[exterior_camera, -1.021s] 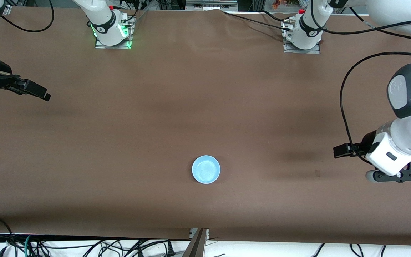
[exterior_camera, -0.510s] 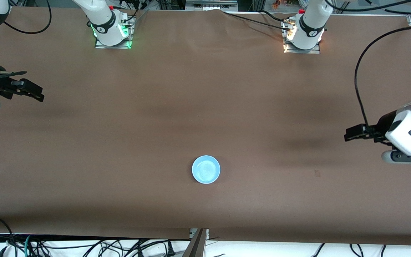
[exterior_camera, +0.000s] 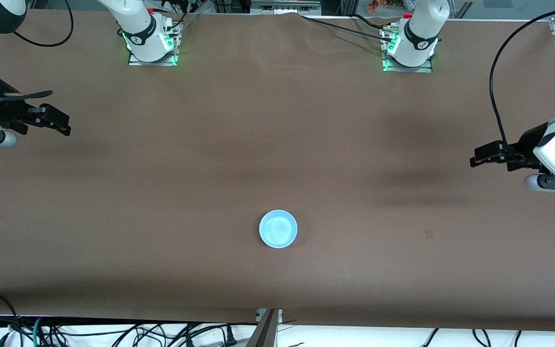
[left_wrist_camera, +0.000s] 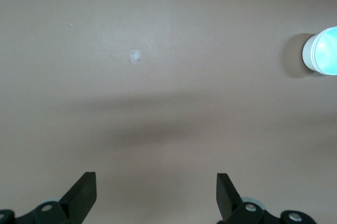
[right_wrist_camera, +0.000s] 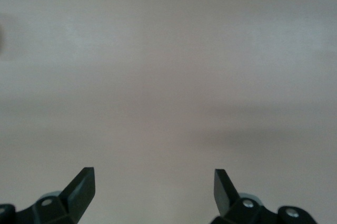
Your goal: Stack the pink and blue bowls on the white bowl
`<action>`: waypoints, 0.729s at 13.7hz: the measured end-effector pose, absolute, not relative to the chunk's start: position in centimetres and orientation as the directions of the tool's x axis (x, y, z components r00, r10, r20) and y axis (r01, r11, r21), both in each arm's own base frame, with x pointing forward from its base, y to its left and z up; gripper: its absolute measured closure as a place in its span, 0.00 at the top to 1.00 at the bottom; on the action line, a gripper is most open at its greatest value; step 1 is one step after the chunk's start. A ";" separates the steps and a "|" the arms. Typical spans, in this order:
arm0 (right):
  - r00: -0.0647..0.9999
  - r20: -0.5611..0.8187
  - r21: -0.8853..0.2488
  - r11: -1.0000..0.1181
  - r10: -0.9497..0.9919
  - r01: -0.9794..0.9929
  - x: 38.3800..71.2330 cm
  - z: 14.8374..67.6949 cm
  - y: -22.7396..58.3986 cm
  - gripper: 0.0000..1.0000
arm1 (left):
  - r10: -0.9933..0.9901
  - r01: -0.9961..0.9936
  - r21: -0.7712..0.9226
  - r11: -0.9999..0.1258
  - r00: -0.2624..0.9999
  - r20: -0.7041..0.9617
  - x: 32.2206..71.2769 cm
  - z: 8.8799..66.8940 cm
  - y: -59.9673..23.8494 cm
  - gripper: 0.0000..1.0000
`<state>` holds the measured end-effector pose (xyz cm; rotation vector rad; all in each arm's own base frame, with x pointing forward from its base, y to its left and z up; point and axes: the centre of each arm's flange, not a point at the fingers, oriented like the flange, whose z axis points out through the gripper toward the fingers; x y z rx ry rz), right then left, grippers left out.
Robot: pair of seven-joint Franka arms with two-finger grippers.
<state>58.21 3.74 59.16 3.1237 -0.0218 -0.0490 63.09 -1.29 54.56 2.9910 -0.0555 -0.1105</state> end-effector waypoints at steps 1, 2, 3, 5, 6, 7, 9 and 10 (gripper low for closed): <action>0.999 -0.034 0.007 -0.999 -0.036 -0.036 58.2 59.2 3.9 1.00 | -0.052 -0.041 0.152 -0.988 0.996 -0.068 62.8 54.5 -1.8 1.00; 0.998 -0.035 0.003 -0.999 -0.052 -0.052 58.2 59.2 4.0 1.00 | -0.064 -0.055 0.148 -0.987 0.996 -0.058 62.6 54.5 -2.4 1.00; 0.998 -0.035 0.002 -0.998 -0.059 -0.059 58.2 59.2 4.0 1.00 | -0.083 -0.076 0.132 -0.988 0.995 -0.048 62.3 54.4 -3.2 1.00; 0.997 -0.035 0.002 -0.997 -0.073 -0.073 58.2 59.2 4.0 1.00 | -0.120 -0.116 0.106 -0.988 0.992 -0.030 61.4 54.1 -4.7 1.00; 0.996 -0.036 0.003 -0.997 -0.077 -0.077 58.2 59.2 3.9 1.00 | -0.128 -0.125 0.108 -0.986 0.992 -0.022 60.8 54.1 -5.1 1.00; 0.996 -0.037 0.003 -0.997 -0.077 -0.077 58.2 59.1 3.9 1.00 | -0.132 -0.129 0.112 -0.985 0.991 -0.015 60.3 54.4 -5.2 1.00; 0.996 -0.039 0.003 -0.997 -0.078 -0.078 58.2 59.0 3.9 1.00 | -0.145 -0.143 0.120 -0.982 0.989 -0.002 59.5 55.3 -5.9 1.00; 0.996 -0.041 0.003 -0.997 -0.078 -0.078 58.2 59.0 3.9 1.00 | -0.154 -0.153 0.123 -0.980 0.988 0.003 59.2 55.6 -6.4 1.00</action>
